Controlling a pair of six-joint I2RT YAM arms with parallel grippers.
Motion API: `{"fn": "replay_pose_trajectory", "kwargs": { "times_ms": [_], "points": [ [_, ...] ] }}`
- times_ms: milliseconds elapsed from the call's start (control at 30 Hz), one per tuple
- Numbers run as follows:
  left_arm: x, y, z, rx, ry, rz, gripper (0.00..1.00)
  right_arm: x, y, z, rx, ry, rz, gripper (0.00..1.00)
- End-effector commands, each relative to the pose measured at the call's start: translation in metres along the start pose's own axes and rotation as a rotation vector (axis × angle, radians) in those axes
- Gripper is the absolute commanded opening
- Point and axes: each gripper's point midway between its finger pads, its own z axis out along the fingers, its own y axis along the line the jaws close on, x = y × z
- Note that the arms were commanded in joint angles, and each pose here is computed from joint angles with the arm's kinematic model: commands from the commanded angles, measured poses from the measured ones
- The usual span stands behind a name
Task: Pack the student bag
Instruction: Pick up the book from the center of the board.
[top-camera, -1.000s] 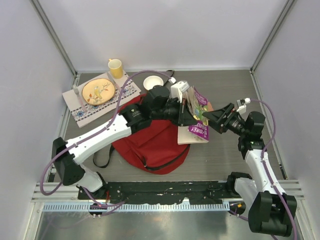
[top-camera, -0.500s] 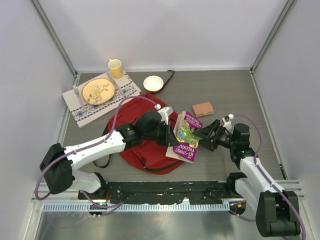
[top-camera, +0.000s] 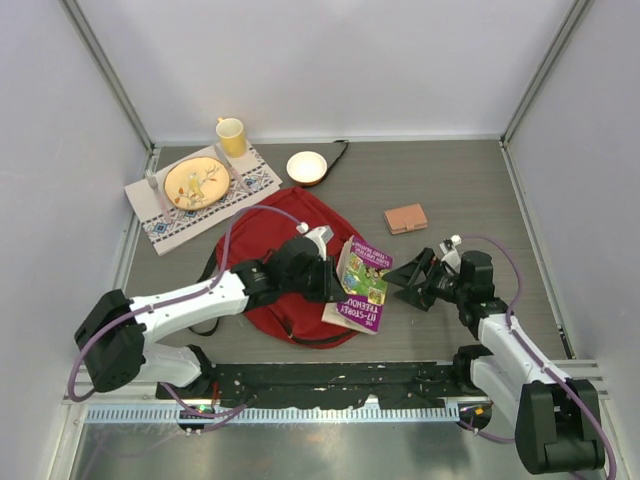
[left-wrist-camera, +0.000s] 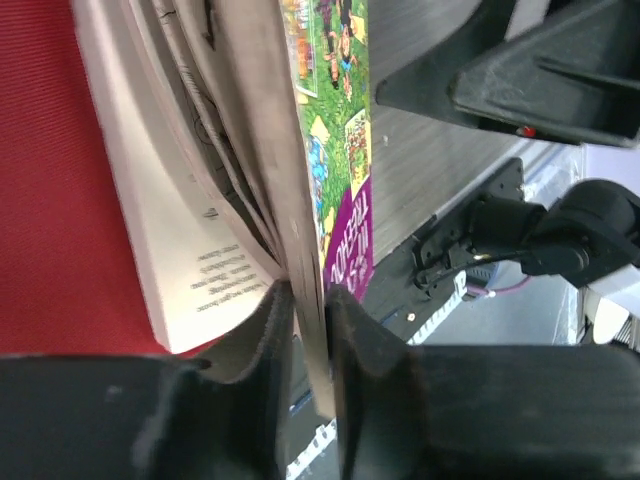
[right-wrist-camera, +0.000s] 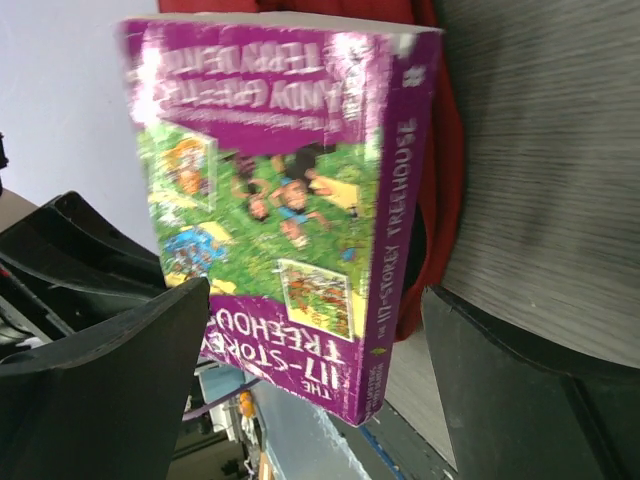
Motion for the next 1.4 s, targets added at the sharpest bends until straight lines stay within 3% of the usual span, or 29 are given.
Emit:
{"fn": "replay_pose_trajectory", "kwargs": {
  "times_ms": [0,100,267,667,933,1100,1367],
  "points": [
    [-0.013,0.003,0.010,-0.060,-0.029,-0.011,0.36,-0.002,-0.012,0.002,0.068,-0.013,-0.048,0.92],
    [-0.010,0.014,0.013,-0.116,-0.015,-0.023,0.55,0.001,-0.015,0.004,0.069,-0.006,-0.049,0.92],
    [-0.008,0.024,0.014,-0.144,-0.025,-0.028,0.72,0.005,-0.026,0.009,0.101,0.006,-0.035,0.92],
    [0.003,0.018,0.052,-0.100,0.065,-0.052,0.76,-0.005,-0.047,0.000,0.257,-0.070,-0.066,0.92],
    [-0.007,-0.007,0.066,0.025,0.038,-0.093,0.80,0.005,-0.065,0.001,0.305,-0.011,-0.043,0.91],
    [-0.017,-0.027,0.065,0.118,-0.006,-0.114,0.83,0.007,-0.068,0.002,0.315,-0.004,-0.038,0.83],
    [-0.015,-0.038,0.073,0.205,-0.004,-0.170,0.84,0.008,-0.072,0.002,0.326,0.003,-0.034,0.81]
  ]
}}
